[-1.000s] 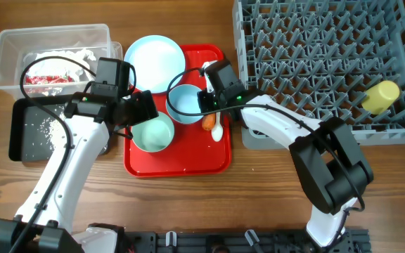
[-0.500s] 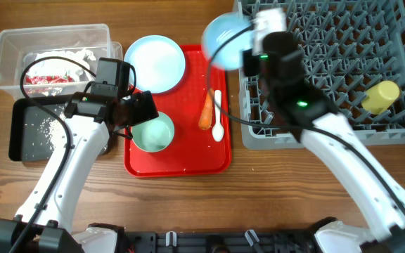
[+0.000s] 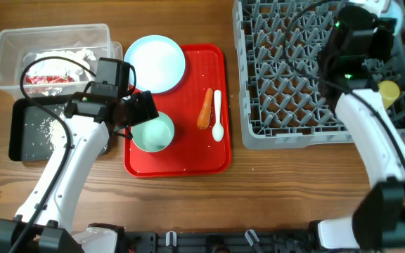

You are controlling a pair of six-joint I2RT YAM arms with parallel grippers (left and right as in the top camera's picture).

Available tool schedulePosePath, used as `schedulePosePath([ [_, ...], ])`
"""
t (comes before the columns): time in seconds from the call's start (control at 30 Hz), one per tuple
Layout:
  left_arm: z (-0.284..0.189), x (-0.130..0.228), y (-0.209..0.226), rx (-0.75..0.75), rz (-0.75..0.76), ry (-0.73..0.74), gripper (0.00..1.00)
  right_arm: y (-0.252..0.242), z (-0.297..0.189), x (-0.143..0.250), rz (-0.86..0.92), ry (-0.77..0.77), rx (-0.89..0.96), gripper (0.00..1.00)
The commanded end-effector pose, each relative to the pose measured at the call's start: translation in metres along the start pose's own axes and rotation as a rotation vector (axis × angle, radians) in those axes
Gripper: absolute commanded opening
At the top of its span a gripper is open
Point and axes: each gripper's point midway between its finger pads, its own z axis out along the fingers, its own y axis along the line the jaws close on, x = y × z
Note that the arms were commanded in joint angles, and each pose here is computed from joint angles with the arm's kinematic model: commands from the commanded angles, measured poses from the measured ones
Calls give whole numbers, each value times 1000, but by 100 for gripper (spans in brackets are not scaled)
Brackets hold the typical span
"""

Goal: Sort waste into correct bins and load items into the dishwasher rack
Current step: 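Carry the light blue bowl into the rack and release it at back right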

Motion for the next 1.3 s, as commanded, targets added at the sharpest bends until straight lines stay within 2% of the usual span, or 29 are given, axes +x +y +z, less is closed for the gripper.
schedulePosePath([
  [0.0,-4,-3,1,-1,-10,-17,90,-5,34,42,-235,154,217,4],
  [0.2,-4,-3,1,0,-10,-17,91,21,64,80,-411,234,286,4],
  [0.4,-4,-2,-4,27,-10,-8,91,54,68,109,-464,265,282,4],
  [0.67,-4,-3,-4,29,-10,-11,91,73,51,100,-417,222,264,5],
  [0.73,-4,-3,-4,29,-10,-11,91,80,43,95,-416,203,249,15],
  [0.77,-4,-3,-4,29,-10,-11,91,85,39,92,-416,192,240,33],
  [0.83,-4,-3,-4,30,-9,-12,91,93,29,85,-411,167,224,57],
  [0.9,-4,-4,-5,31,-9,-14,91,101,19,77,-398,139,209,69],
  [1.07,-4,-4,-5,30,-9,-14,92,99,-5,55,-313,93,228,79],
  [1.17,-4,-4,-5,30,-9,-14,92,82,-17,37,-195,65,264,79],
  [1.2,-4,-4,-5,30,-9,-14,92,76,-21,32,-150,57,274,79],
  [1.27,-4,-4,-5,31,-9,-14,92,61,-29,26,-41,51,292,66],
])
